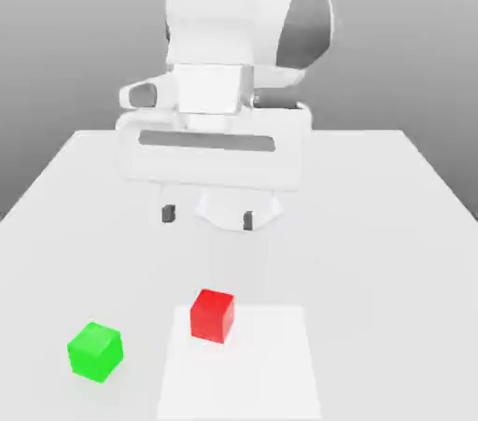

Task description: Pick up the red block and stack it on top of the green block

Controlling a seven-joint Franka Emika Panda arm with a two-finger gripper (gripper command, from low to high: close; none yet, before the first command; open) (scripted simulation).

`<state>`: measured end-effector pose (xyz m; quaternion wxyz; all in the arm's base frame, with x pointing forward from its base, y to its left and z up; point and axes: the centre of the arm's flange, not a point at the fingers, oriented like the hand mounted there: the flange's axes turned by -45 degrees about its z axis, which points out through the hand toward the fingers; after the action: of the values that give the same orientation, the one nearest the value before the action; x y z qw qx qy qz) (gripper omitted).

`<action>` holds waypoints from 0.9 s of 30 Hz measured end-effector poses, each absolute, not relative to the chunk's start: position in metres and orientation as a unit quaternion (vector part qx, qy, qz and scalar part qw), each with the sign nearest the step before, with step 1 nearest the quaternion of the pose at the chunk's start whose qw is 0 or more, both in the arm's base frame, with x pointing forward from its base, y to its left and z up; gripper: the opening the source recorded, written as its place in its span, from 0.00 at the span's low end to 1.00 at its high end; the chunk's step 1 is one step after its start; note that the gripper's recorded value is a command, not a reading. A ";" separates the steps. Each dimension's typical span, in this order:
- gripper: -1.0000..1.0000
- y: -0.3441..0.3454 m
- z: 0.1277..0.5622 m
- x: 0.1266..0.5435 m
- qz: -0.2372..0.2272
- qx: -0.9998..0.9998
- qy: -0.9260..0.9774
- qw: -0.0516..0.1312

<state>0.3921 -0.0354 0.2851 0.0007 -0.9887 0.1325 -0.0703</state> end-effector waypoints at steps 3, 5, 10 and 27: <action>0.50 -0.038 0.216 0.360 -0.013 -0.988 0.155 0.000; 0.50 -0.039 0.191 0.354 -0.003 -0.987 0.159 0.000; 0.00 -0.039 0.147 0.351 0.000 -0.987 0.160 0.000; 0.00 -0.081 0.217 0.369 0.000 -0.979 0.202 0.002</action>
<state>0.3693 -0.0810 0.2174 0.0025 -0.9794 0.2019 -0.0001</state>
